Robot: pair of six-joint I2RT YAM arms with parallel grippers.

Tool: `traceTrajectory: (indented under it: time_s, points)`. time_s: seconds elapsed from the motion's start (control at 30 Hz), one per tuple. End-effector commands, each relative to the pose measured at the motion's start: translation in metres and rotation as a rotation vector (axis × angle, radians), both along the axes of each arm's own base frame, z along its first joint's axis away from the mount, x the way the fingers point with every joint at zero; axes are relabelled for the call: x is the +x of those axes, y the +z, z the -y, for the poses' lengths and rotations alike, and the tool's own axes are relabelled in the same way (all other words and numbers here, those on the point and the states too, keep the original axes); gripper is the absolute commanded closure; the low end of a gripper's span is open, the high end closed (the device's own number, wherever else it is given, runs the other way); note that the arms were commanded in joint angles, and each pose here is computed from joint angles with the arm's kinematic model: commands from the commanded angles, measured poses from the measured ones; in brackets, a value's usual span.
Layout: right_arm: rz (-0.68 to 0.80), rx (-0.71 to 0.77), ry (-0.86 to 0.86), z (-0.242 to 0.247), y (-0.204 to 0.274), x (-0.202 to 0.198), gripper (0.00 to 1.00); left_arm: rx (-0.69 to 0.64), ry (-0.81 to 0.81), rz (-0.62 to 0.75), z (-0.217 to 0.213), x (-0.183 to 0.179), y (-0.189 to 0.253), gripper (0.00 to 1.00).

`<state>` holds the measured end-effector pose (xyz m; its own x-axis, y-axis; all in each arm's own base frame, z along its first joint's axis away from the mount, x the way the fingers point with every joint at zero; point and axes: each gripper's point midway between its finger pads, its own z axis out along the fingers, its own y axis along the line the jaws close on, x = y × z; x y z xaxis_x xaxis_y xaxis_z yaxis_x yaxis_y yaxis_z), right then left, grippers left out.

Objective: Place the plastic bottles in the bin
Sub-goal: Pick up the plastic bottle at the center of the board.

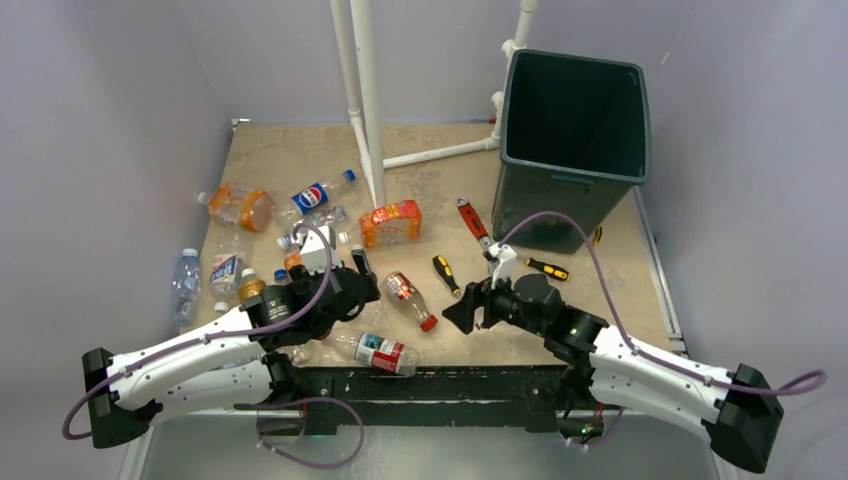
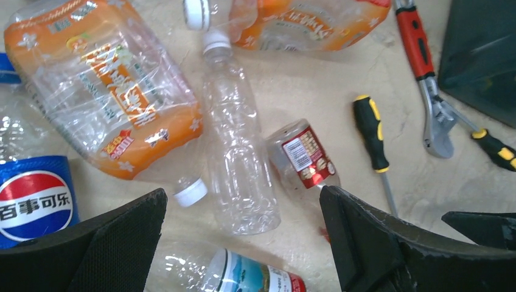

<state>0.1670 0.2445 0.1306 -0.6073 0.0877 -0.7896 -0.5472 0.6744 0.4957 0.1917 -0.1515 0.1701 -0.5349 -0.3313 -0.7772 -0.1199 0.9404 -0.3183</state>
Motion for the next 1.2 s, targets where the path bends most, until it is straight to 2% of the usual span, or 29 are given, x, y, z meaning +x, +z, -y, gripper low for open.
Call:
traceTrajectory:
  time_s: [0.0,0.17,0.3,0.43,1.03,1.17]
  points:
    - [0.043,-0.019,0.064,-0.021,0.0,-0.006,0.11,0.025,0.027,-0.112,-0.011,-0.017,-0.025,0.03]
    - [0.041,-0.182,0.073,-0.049,-0.022,-0.006,0.04,-0.034,0.038,-0.151,-0.015,-0.028,-0.038,0.04]
    - [0.055,-0.209,0.045,-0.062,-0.028,0.002,0.05,-0.177,0.013,-0.078,-0.01,-0.027,-0.022,0.04]
    - [0.066,-0.3,0.001,-0.063,-0.043,0.015,0.07,-0.271,-0.012,-0.009,-0.008,-0.025,-0.009,0.05]
    - [0.054,-0.406,0.12,-0.085,-0.085,0.013,0.3,-0.177,-0.072,0.075,0.001,-0.01,0.019,0.04]
    - [0.061,-0.398,0.139,-0.088,-0.085,0.012,0.46,-0.17,-0.077,0.095,0.001,-0.008,0.028,0.04]
